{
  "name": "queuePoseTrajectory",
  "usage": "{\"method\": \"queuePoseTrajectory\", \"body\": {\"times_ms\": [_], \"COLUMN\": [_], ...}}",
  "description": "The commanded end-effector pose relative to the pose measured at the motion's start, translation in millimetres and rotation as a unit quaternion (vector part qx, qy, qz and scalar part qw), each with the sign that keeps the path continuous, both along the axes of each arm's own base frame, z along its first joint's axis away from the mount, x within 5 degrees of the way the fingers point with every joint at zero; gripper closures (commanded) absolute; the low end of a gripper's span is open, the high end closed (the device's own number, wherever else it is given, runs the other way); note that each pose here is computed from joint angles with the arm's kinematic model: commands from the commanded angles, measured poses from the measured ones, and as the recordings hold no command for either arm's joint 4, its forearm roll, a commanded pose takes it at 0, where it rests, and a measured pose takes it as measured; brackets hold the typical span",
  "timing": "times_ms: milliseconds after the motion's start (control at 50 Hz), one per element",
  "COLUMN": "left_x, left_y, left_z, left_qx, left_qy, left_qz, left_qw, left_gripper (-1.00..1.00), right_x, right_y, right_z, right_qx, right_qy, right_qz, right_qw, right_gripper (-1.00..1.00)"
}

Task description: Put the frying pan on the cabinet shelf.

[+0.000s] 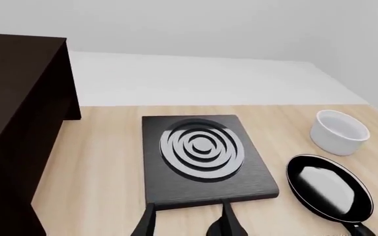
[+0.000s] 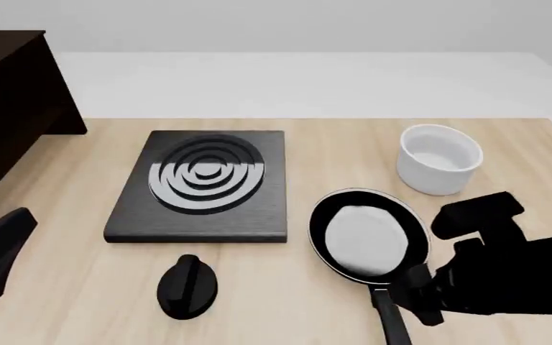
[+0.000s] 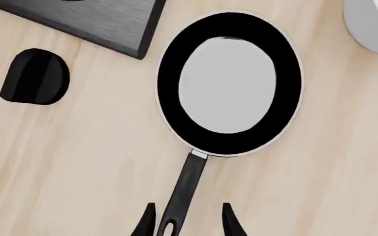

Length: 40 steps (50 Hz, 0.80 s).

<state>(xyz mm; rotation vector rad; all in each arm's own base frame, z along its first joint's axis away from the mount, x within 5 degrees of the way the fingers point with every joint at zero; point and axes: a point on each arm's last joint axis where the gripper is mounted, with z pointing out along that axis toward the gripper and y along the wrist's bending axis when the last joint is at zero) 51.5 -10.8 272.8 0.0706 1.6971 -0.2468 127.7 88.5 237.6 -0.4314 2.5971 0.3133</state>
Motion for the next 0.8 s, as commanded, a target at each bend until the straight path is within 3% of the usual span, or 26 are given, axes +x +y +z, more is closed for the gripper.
{"method": "queuePoseTrajectory", "body": {"times_ms": [20,320,360,400,800], "left_x": [0,1,1,-1,-2], "left_y": [0,0,0,0,0], "left_z": [1,-1,-1,3,3], "left_qx": [-0.001,0.001,0.001,-0.002,0.0], "left_qy": [0.0,0.002,0.002,0.0,-0.003], "left_qz": [-0.001,-0.002,-0.003,-0.004,-0.004], "left_qw": [1.0,1.0,1.0,1.0,1.0], "left_gripper": [-1.0,-1.0,-1.0,-1.0,-1.0], "right_x": [-2,-7,-13,-10,-13], "right_y": [8,13,18,18,21], "right_z": [-19,-35,-37,-38,-61], "right_qx": [-0.008,-0.012,0.0,-0.012,-0.015], "right_qy": [0.028,0.046,0.06,0.057,0.075], "right_qz": [0.006,0.012,0.0,0.016,0.009], "right_qw": [0.9996,0.9988,0.9982,0.9982,0.9971], "right_gripper": [-1.0,-1.0,-1.0,-1.0,-1.0]}}
